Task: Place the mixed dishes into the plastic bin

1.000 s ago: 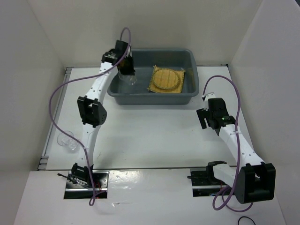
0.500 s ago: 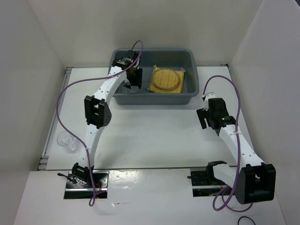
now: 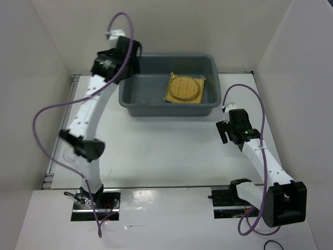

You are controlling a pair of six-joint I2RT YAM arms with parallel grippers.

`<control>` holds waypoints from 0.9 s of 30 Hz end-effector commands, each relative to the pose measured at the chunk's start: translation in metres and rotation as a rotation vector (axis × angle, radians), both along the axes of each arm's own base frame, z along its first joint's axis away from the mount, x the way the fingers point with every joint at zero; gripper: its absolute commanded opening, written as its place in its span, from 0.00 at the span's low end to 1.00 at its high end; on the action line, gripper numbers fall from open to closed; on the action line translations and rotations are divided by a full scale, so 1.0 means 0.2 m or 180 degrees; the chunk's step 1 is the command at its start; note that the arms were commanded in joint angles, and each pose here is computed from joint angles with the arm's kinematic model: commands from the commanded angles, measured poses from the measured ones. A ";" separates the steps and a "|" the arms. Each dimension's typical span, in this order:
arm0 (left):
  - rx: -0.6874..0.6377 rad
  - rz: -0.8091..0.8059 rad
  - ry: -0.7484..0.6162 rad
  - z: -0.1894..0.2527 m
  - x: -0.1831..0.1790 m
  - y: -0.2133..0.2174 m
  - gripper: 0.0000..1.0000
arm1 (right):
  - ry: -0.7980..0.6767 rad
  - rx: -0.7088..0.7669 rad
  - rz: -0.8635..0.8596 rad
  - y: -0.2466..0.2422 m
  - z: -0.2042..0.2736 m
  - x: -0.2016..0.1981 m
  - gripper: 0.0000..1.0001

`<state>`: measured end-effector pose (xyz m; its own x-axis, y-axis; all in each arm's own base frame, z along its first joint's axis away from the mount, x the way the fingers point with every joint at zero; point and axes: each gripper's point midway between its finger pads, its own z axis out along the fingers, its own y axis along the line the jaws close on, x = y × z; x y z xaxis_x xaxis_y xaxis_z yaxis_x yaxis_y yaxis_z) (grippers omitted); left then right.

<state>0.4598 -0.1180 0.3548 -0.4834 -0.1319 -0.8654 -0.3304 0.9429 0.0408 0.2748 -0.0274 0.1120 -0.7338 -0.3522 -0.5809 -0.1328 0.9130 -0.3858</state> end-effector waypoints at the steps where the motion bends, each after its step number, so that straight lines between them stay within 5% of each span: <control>1: 0.0148 0.1219 0.0116 -0.05 -0.31 0.54 1.00 | -0.0084 0.0003 0.0073 0.03 0.02 0.03 0.98; 2: -0.0017 0.1174 0.0527 -0.33 -0.34 0.55 1.00 | -0.0084 0.0003 0.0073 0.03 0.02 0.03 0.98; 5: -0.0626 0.1383 0.0370 -0.38 -0.62 0.69 1.00 | -0.0087 -0.0017 0.0117 0.05 0.02 0.03 0.98; 6: -0.0673 0.1467 0.0723 -0.61 -0.72 0.72 1.00 | -0.0054 -0.0022 0.0184 0.08 0.01 0.03 0.98; 12: -0.1306 0.2092 0.0987 -0.95 -1.01 0.85 1.00 | 0.0028 -0.0016 0.0301 0.14 -0.03 0.03 0.98; 27: -0.1757 0.2609 0.1668 -1.48 -1.11 0.92 0.96 | 0.0024 -0.0061 0.0297 0.14 -0.02 0.03 0.98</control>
